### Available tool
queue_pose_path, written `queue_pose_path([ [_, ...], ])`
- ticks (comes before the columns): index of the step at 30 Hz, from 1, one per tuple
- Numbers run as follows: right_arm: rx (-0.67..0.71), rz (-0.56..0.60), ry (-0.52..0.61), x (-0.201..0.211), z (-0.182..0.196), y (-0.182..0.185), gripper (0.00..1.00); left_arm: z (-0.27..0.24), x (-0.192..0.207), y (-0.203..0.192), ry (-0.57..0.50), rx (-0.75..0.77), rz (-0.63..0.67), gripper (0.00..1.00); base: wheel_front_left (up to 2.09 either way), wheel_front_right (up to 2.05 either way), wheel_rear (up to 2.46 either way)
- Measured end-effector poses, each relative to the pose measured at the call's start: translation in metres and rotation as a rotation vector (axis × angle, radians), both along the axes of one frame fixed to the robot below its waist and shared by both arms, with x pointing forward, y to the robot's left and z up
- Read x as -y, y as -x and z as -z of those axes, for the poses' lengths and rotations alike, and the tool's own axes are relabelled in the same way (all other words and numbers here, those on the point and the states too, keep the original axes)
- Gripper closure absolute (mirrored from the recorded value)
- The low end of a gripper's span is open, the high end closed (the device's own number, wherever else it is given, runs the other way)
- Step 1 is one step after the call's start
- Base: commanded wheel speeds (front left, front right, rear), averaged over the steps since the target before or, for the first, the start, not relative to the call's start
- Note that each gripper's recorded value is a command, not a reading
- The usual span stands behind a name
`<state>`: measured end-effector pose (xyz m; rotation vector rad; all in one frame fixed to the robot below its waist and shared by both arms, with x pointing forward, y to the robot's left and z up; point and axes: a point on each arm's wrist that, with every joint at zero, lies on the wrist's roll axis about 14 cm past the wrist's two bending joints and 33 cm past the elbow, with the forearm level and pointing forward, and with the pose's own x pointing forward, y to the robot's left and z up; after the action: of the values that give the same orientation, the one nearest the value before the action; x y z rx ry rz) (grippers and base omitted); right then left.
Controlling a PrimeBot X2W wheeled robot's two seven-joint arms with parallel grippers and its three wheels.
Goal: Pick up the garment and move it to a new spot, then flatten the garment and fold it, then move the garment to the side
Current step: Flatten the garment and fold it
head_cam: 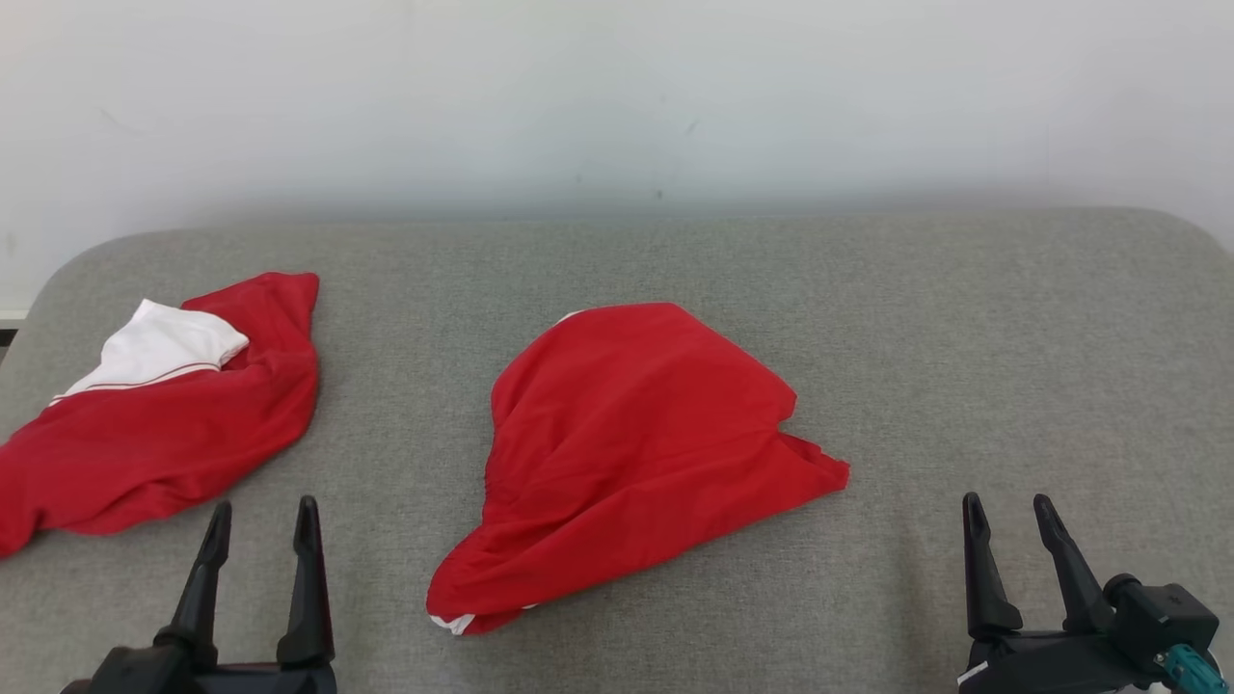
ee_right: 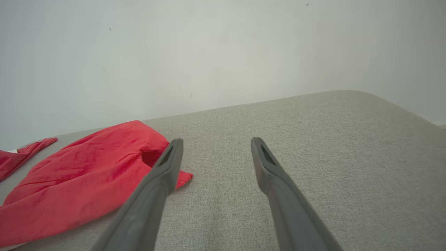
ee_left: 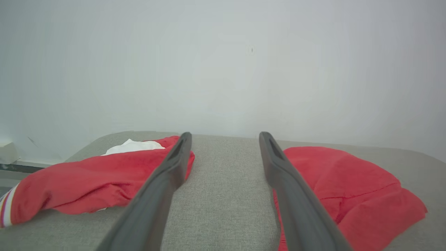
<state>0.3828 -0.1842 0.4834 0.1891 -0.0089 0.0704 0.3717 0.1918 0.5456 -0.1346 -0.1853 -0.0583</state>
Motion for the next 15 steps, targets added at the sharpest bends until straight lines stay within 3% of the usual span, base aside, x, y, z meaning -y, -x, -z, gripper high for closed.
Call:
queue_pose_path([
  [15, -0.056, -0.013, -0.005, -0.002, 0.017, 0.0, 0.0, 0.021, -0.005, 0.004, -0.006, -0.044, -0.034, 0.0, 0.0, 0.0, 0.0],
])
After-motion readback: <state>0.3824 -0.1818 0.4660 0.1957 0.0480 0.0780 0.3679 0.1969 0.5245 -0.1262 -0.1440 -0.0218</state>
